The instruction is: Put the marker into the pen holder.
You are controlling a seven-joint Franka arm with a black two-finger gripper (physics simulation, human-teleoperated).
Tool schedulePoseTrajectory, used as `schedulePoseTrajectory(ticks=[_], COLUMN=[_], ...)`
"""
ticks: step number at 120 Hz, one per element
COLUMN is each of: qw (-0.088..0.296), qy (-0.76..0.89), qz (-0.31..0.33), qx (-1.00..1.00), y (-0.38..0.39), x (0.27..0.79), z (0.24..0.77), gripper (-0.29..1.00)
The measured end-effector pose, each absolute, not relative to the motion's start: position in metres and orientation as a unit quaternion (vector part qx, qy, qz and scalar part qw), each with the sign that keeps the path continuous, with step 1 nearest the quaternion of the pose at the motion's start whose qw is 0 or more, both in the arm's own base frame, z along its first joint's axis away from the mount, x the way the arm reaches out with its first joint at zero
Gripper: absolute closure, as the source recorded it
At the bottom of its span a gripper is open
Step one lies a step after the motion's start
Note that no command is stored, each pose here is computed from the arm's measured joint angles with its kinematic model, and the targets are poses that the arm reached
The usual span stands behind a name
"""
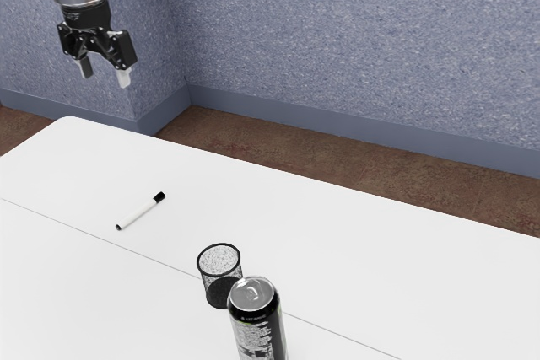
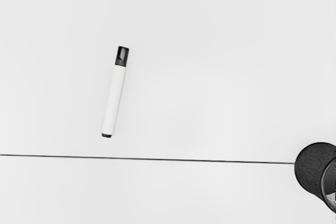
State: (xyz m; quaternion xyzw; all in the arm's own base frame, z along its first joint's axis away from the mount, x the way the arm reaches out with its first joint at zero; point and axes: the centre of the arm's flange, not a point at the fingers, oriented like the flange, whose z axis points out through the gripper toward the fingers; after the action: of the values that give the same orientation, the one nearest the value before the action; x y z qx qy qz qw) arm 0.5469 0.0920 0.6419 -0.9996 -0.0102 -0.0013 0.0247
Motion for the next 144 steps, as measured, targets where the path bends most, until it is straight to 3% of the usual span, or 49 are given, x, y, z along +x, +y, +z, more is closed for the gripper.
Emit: schedulePoseTrajectory(ticks=[56,64,77,92,102,120,144], qw=[0.020,0.020,0.014,0.005,0.007,0.021,0.018], qy=[0.014,0.018,0.015,-0.040,-0.062,-0.023,-0.005], qz=[-0.001,0.040,0.131,0.148,0.123,0.078,0.066], qx=[-1.000,-0.999,-0.991,-0.988,-0.990,-0.996,-0.998], y=[0.061,0.055,0.062,0.120,0.147,0.124,0.141], x=[0.550,0.539,0.498,0.480,0.494,0.561,0.595], z=[0.640,0.589,0.444,0.347,0.326,0.318,0.289], gripper=[0.00,0.00,0.00,0.00,0.00,0.00,0.00])
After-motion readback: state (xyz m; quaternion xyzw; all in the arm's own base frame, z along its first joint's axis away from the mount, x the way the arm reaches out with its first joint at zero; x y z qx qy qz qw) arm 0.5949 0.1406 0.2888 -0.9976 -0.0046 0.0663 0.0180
